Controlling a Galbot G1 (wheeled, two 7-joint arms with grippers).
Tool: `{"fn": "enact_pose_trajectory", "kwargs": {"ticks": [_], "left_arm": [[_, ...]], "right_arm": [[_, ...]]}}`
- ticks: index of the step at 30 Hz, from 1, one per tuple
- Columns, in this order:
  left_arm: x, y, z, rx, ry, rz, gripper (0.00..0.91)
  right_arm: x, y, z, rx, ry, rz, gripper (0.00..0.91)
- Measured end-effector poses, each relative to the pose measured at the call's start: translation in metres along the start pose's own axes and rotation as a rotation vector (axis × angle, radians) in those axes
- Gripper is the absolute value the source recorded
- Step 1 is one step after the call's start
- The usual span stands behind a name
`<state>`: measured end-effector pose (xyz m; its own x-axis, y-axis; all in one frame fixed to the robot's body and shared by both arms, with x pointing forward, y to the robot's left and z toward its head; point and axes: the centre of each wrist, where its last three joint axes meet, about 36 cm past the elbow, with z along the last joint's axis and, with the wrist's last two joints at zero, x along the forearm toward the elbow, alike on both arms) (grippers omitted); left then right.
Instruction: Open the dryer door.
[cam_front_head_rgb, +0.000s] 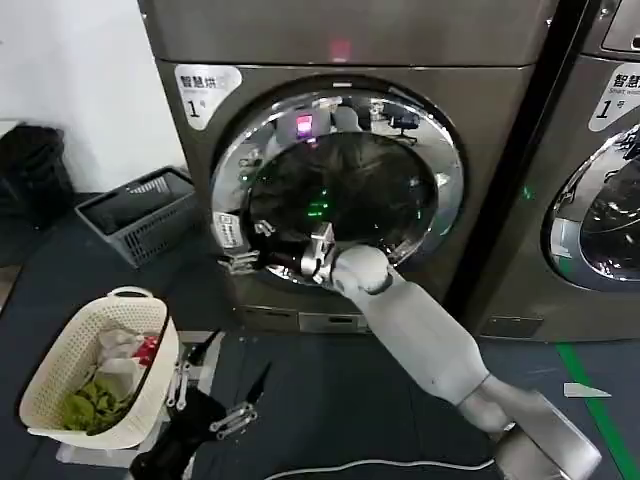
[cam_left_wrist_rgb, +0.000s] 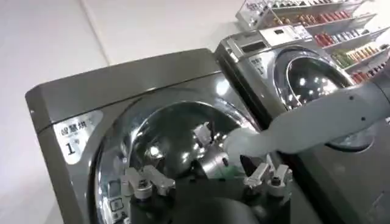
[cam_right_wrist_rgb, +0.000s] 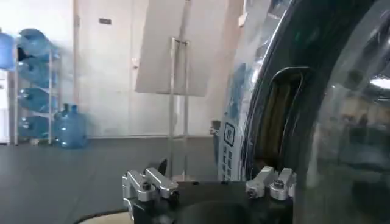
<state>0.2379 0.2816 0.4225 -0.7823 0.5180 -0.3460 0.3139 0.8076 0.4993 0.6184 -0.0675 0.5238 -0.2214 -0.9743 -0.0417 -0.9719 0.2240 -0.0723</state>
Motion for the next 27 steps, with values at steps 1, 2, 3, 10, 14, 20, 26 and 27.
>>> {"fn": "enact_pose_trajectory", "kwargs": {"ticks": [1,2,3,10,14,20,26,27], "left_arm": [[0.0,0.003,0.002,-0.005,0.002,-0.009,0.907],[0.001,0.006,0.003,-0.009,0.002,-0.018,0.907],[0.001,0.009,0.005,-0.011,0.004,-0.029,0.907],[0.005,0.036,0.014,-0.049,0.029,-0.079,0.907],[0.007,0.051,0.017,-0.087,0.043,-0.083,0.907],[0.014,0.078,0.024,-0.141,0.08,-0.117,0.907],[0.012,0.102,0.027,-0.148,0.109,-0.155,0.907],[0.011,0.105,0.029,-0.144,0.115,-0.161,0.907]], "right_arm": [[0.002,0.0,-0.001,-0.002,-0.003,-0.011,0.907],[0.004,0.001,-0.002,-0.003,-0.004,-0.019,0.907],[0.005,0.002,-0.004,-0.002,-0.006,-0.028,0.907],[0.017,0.007,-0.012,0.008,-0.009,-0.074,0.907],[0.024,0.011,-0.017,0.014,-0.014,-0.094,0.907],[0.034,0.018,-0.023,0.019,-0.018,-0.129,0.907],[0.048,0.025,-0.027,0.031,-0.005,-0.191,0.907],[0.049,0.026,-0.027,0.031,-0.004,-0.201,0.907]]}}
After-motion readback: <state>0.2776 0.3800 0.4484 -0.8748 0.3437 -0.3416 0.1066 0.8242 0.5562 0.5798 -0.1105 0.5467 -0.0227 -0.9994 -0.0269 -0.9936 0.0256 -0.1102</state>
